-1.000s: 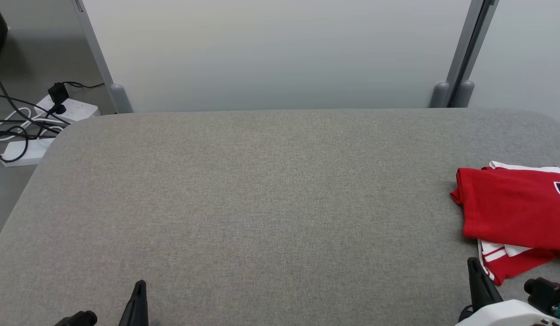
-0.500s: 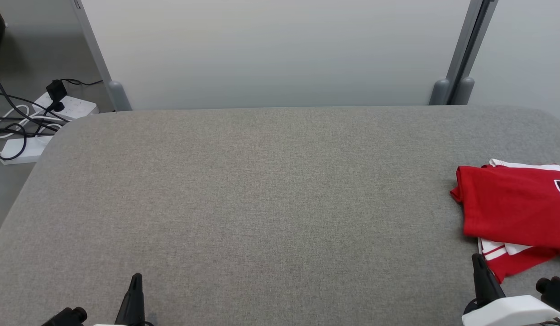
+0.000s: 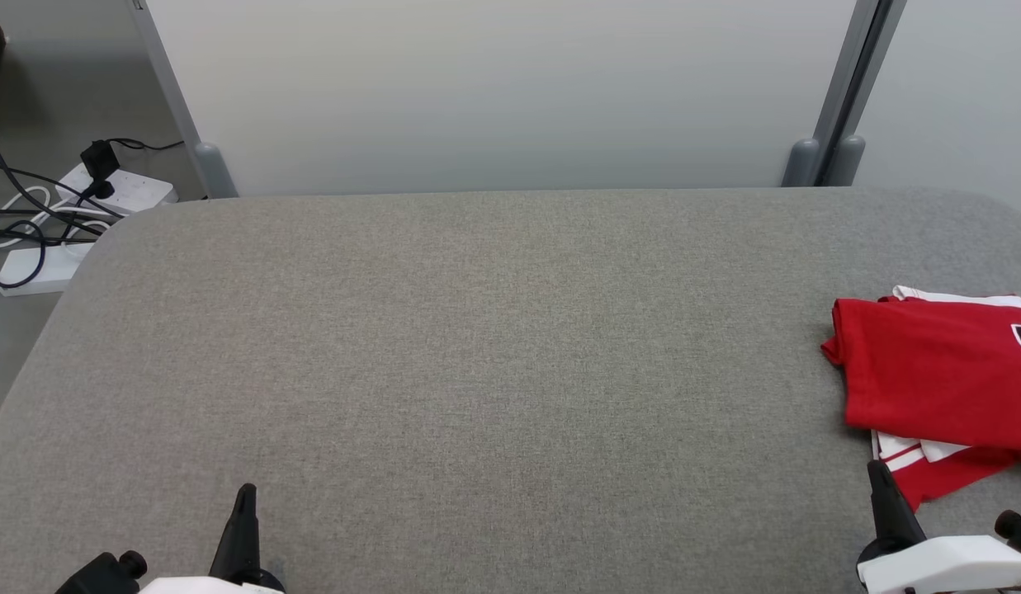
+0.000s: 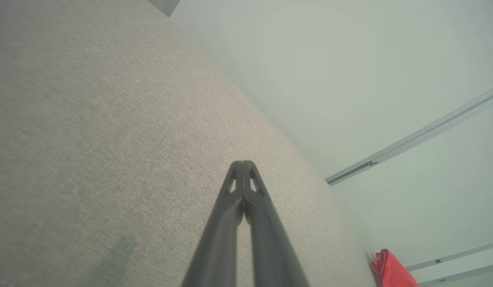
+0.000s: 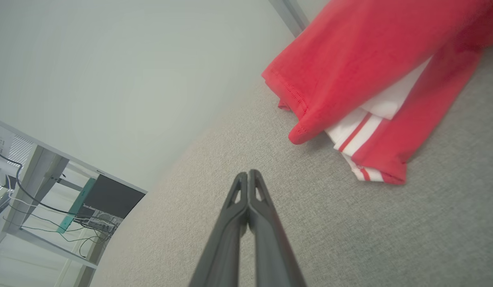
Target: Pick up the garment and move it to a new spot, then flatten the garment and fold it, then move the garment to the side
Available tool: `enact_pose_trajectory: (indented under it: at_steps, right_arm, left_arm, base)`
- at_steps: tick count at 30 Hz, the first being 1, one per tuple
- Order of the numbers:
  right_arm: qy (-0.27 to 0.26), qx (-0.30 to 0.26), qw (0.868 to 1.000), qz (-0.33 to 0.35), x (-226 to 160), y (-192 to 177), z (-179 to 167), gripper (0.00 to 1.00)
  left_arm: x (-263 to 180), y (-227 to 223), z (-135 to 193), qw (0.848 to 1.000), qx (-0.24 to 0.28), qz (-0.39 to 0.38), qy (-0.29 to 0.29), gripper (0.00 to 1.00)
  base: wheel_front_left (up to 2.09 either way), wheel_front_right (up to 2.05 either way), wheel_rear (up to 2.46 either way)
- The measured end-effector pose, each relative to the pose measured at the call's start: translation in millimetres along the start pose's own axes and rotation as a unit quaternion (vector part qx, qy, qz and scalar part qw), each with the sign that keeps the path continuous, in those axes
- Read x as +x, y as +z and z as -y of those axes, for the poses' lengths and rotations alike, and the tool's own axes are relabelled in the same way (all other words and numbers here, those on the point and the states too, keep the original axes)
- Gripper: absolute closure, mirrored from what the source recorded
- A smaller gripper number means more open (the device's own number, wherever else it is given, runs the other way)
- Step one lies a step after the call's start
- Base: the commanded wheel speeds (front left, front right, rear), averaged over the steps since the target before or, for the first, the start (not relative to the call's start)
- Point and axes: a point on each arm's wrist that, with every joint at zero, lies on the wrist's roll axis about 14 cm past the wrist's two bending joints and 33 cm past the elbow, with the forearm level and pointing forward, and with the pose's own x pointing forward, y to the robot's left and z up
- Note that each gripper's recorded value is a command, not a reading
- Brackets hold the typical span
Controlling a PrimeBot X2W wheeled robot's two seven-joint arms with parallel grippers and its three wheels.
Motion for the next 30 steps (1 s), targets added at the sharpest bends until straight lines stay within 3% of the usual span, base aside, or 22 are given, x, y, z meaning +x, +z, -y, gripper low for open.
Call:
enact_pose_trajectory:
  at_steps: [17, 30]
  right_arm:
    - [0.003, 0.095, 0.995, 0.007, 5, 9, -4, 1.0]
    - [0.008, 0.184, 0.983, 0.01, 7, 15, -5, 1.0]
  left_arm:
    - [6, 2, 6, 0.996, -0.089, -0.007, -0.009, 1.0]
    - [13, 5, 14, 0.985, -0.171, -0.013, -0.02, 1.0]
  base:
    - [0.0, 0.0, 0.0]
    - [0.0, 0.0, 0.0]
